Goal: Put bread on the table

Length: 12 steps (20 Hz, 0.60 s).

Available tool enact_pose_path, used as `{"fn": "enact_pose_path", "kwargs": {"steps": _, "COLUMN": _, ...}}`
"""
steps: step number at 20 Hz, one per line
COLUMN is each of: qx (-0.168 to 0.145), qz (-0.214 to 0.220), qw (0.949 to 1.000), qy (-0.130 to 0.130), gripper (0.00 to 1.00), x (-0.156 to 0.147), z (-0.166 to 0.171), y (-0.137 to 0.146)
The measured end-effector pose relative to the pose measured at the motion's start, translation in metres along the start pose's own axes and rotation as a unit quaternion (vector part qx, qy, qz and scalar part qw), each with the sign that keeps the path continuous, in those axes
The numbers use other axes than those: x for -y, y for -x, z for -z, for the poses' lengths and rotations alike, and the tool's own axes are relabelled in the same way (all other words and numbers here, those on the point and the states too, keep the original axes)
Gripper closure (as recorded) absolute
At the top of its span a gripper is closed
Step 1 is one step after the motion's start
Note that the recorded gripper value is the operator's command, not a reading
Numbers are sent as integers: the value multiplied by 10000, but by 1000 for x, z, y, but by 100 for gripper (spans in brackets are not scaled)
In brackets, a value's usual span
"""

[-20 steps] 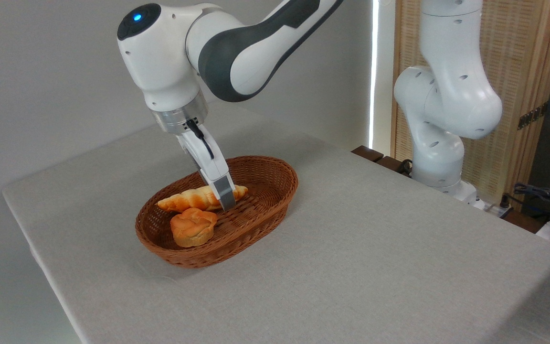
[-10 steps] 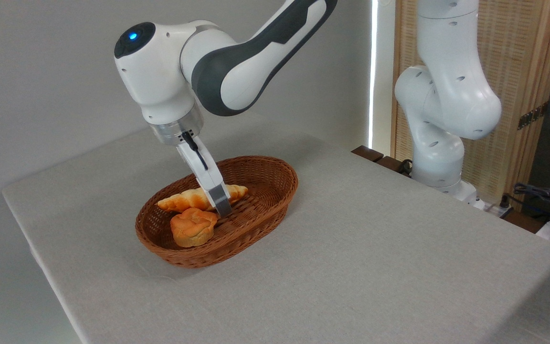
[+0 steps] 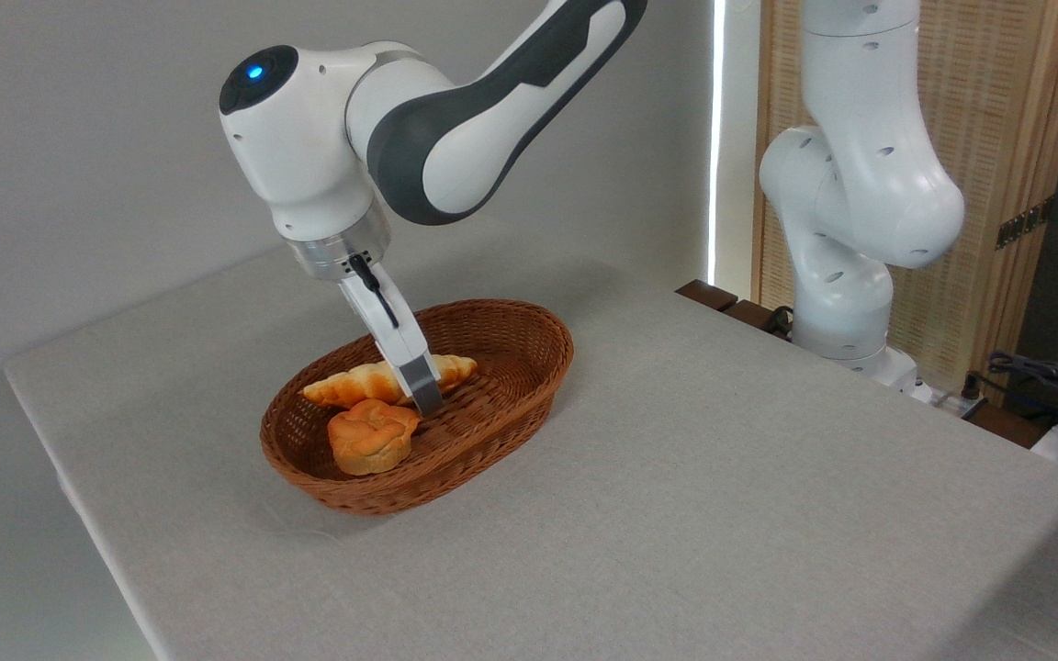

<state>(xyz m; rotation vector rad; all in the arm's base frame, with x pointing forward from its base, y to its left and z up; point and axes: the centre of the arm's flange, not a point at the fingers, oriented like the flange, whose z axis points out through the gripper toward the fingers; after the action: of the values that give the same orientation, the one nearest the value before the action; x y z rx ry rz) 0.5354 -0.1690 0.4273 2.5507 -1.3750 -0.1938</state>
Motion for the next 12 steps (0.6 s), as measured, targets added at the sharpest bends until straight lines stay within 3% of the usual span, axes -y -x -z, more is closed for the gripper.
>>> {"fn": "enact_pose_path", "kwargs": {"steps": 12, "qx": -57, "qz": -18, "qw": 10000, "qy": -47, "gripper": 63, "x": -1, "z": 7, "y": -2}}
